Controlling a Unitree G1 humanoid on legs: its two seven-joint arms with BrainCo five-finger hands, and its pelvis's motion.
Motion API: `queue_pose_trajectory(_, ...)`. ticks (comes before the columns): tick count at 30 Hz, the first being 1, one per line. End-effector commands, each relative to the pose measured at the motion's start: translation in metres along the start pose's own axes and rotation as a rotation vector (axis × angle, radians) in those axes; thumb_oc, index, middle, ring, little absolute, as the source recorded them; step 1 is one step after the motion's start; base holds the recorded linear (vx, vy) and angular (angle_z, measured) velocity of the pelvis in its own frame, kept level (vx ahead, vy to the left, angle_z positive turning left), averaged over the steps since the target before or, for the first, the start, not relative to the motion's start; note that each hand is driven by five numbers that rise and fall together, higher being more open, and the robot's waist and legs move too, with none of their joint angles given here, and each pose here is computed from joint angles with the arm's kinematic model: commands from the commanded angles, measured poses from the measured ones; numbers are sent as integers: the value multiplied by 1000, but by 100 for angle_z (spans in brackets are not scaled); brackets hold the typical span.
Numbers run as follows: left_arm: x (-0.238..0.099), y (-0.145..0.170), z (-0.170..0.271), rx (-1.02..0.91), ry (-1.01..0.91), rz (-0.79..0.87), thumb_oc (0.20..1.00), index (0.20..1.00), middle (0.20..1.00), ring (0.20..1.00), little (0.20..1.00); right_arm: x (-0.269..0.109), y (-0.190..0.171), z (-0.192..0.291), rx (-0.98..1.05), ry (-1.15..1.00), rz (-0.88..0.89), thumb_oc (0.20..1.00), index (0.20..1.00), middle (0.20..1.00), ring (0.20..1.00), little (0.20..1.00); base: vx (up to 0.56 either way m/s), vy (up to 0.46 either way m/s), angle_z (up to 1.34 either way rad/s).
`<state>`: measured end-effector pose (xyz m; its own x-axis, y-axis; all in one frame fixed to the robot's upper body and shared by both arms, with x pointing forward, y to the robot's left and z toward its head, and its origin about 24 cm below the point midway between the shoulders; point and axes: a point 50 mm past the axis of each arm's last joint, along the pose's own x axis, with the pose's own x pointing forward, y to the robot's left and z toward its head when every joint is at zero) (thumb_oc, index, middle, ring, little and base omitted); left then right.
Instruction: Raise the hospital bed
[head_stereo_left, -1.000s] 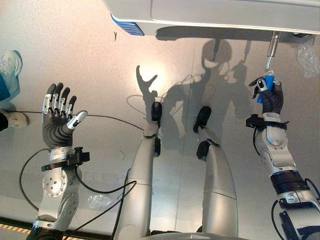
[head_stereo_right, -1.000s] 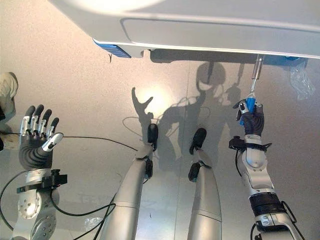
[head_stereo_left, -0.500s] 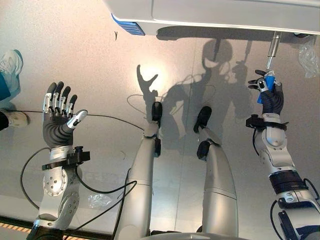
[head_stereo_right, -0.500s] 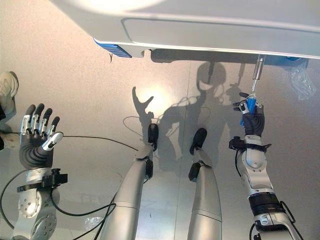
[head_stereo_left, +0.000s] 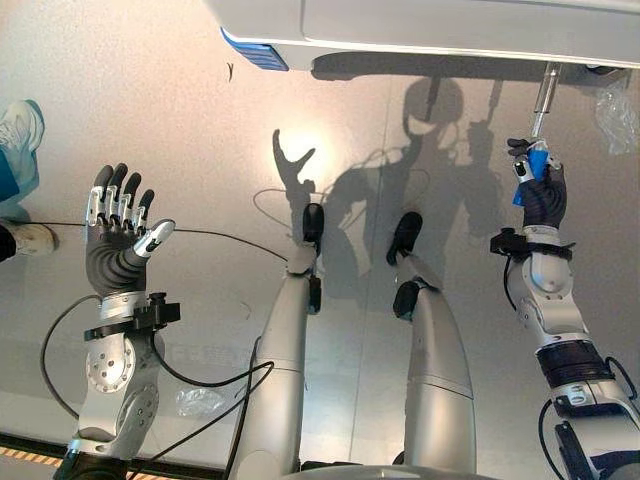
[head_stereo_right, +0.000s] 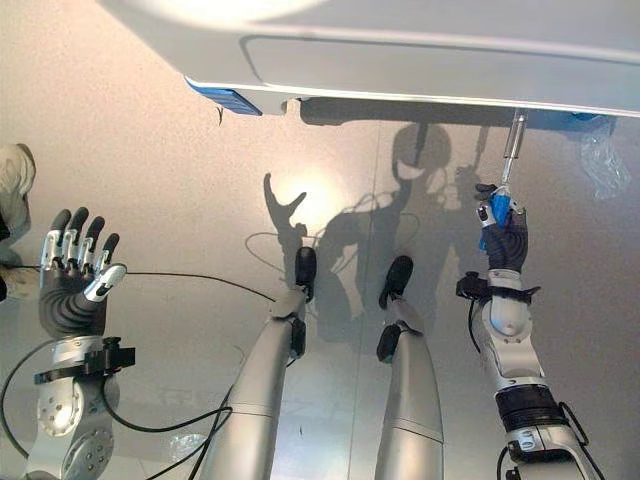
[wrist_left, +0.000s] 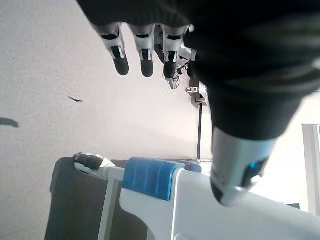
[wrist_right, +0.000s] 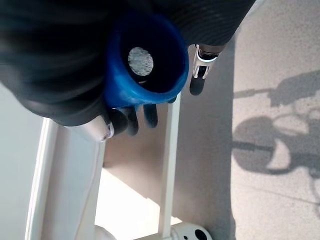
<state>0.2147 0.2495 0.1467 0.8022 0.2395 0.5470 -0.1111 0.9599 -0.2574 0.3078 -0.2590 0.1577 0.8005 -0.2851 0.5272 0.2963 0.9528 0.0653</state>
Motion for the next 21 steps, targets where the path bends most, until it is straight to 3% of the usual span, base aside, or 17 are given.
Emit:
queue_pose_trajectory(1, -3, 3, 7, -49, -79, 68, 1000, 1000, 1000, 1000, 1000, 2, -64, 54, 232, -305, -398, 1000, 1000, 1000, 1000, 1000, 0, 0, 0)
queue_pose_trajectory(3, -5, 6, 0, -35, -46, 81, 1000, 1000, 1000, 1000, 1000, -1, -64, 42, 193, -240, -389, 1000, 1000, 1000, 1000, 1000, 0, 0, 0)
queue_pose_trajectory(4, -7, 9, -5, -20, -19, 90, 1000, 1000, 1000, 1000, 1000, -2, -64, 26, 81, -140, -366, 1000, 1000, 1000, 1000, 1000, 0, 0, 0)
queue_pose_trajectory(6, -6, 8, -8, -12, -10, 78, 1000, 1000, 1000, 1000, 1000, -1, -77, 8, 56, -50, -440, 1000, 1000, 1000, 1000, 1000, 0, 0, 0)
queue_pose_trajectory(21, -7, 3, -12, -23, 9, 69, 1000, 1000, 1000, 1000, 1000, -4, -86, 1, 109, -28, -519, 1000, 1000, 1000, 1000, 1000, -1, 2, 0)
